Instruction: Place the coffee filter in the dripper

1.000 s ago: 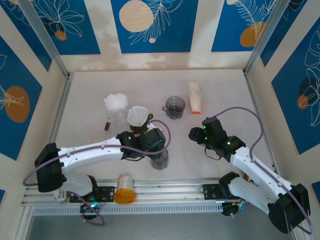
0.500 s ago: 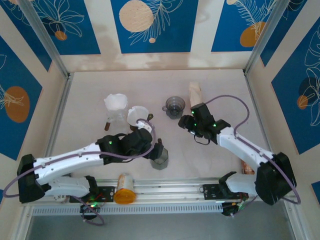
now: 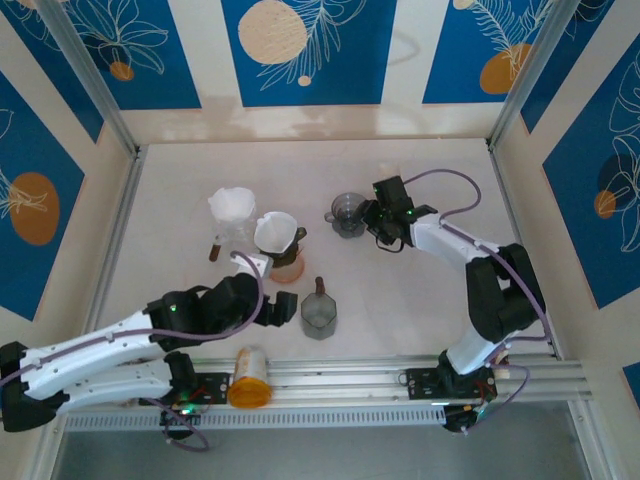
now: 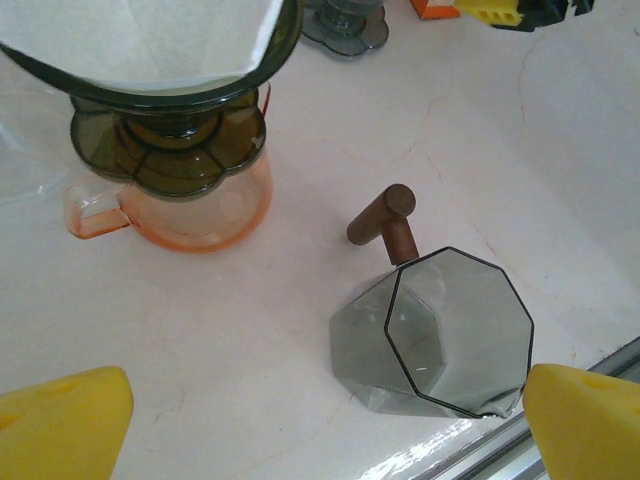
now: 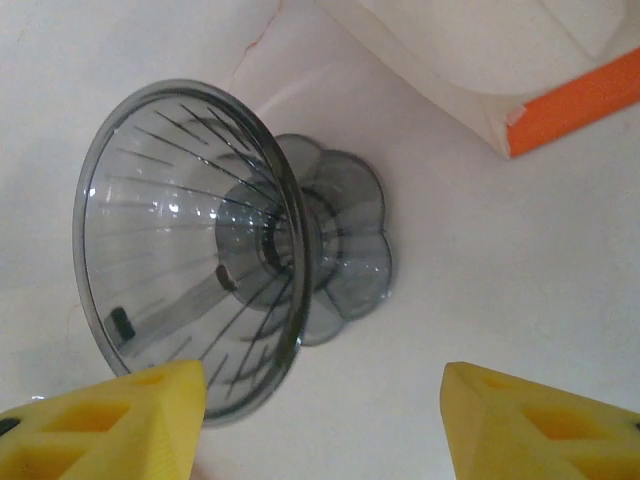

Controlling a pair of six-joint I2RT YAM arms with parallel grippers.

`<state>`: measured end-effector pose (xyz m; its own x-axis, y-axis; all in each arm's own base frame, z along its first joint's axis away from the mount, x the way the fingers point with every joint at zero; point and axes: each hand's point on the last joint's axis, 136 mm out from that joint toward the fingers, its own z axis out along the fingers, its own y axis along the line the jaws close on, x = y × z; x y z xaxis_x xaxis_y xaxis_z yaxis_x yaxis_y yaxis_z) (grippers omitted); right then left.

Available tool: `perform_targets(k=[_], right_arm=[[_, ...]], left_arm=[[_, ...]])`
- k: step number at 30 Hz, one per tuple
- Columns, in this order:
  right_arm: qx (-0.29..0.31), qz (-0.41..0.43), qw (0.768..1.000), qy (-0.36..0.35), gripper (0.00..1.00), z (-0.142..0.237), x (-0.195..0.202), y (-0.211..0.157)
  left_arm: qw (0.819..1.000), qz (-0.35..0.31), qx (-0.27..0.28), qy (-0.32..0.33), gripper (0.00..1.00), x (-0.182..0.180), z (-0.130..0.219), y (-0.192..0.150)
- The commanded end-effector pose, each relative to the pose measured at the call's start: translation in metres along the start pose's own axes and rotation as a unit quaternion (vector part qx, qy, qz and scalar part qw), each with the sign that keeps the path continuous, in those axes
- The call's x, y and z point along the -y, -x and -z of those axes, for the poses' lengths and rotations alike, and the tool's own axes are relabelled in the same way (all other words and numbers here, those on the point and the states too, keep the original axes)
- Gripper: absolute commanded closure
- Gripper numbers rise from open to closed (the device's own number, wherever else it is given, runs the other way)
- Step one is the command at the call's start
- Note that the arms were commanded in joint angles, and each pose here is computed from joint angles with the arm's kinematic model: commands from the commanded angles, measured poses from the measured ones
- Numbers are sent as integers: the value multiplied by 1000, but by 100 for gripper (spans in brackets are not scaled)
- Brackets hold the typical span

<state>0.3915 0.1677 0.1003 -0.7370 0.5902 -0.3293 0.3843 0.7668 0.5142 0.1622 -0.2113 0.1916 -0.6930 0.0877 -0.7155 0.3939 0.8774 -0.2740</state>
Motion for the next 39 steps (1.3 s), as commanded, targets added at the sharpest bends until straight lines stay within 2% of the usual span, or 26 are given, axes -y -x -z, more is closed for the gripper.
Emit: perform_targets(k=[1,5,9,15,20,32,39], right_arm=[[4,-4,1000,21,36,-5,-17,12],[-16,-16,1000,5,37,-19,-15,13],[-32,-18,999,-4,43,-30,-15,10],[-46,-16,999,-14,53,-35,-12,6],[-52,-14,998,-21,67,-33,-8,2],[-56,9,998,-7,92,-12,-14,-5],[-59,31,998,-4,100,19,-5,-16]], left_arm=[[1000,6,1,15,0,-10,3,-6],[1000,6,-3,20,0,-15,6,-9],[1000,11,4,23,0,-19,11,-7],[1000,14,13,23,0,-22,17,-4],[999,14,12,31,0,-25,17,-5],[999,18,15,37,0,-29,20,-5],[999,17,17,42,0,-31,23,-3]])
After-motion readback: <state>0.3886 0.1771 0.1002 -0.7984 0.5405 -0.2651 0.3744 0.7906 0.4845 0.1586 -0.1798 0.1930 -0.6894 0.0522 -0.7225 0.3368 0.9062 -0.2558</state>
